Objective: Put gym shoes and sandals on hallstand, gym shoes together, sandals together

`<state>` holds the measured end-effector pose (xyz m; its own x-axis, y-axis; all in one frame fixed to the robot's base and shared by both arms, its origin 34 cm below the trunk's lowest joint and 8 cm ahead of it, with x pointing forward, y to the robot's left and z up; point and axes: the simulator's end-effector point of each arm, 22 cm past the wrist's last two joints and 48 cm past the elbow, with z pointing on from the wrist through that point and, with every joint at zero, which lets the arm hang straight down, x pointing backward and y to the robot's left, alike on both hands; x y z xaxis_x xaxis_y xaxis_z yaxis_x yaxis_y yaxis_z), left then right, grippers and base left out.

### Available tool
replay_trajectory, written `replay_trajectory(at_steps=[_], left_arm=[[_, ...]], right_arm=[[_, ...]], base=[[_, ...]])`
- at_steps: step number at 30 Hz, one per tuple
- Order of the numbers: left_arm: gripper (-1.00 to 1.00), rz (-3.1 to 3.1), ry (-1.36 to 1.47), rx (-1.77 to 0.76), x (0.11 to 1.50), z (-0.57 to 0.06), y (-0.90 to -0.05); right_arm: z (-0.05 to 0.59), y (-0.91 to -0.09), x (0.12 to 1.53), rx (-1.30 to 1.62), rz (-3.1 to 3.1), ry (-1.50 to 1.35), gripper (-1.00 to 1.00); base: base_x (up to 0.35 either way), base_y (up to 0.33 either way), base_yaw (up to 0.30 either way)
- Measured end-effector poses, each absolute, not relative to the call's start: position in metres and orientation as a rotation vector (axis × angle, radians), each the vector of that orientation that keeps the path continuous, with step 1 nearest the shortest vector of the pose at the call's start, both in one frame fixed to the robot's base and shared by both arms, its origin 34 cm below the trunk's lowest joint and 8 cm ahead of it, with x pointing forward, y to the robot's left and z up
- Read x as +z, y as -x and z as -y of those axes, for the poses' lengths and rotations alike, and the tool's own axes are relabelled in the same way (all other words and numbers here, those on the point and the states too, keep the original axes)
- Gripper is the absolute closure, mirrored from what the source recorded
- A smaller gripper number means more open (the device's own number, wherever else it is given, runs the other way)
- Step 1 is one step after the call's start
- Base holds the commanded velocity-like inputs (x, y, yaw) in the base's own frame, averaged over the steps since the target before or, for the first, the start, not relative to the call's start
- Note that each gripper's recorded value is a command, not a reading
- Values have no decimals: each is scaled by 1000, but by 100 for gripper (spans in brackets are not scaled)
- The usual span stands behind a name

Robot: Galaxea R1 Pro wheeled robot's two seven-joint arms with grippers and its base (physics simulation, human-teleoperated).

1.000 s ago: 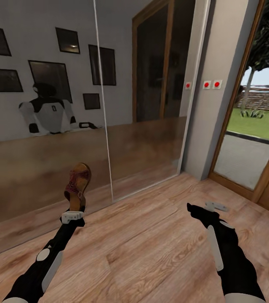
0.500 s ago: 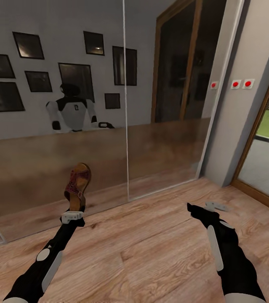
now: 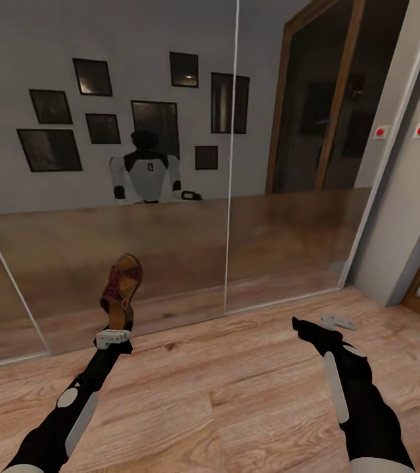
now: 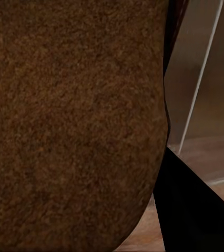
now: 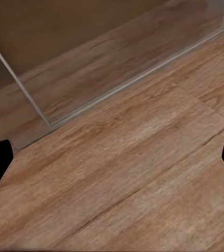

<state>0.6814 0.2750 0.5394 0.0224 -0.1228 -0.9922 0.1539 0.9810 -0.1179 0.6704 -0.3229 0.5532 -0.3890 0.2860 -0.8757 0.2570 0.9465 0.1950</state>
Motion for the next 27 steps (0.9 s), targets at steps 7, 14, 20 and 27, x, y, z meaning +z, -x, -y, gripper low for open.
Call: replay_trajectory(at_steps=[7,14,20,27], left_arm=[[100,-1533,-25,-214,539,-275,-681],[100,-1532,-24,-215,540,-275,-681],[100,-1529,-24,-215,542,-275,-681],[100,-1522,-25,-214,546,-275,-681]], right_arm=[[323,-670,553,33,-1991,-389,-100],[322,-670,554,33,-1990,-387,-100],[322,-670,557,34,-1985,-387,-100],[322,-670,561,35,-1978,-387,-100]], base=[[0,0,291],[0,0,290],[0,0,276],[0,0,250]])
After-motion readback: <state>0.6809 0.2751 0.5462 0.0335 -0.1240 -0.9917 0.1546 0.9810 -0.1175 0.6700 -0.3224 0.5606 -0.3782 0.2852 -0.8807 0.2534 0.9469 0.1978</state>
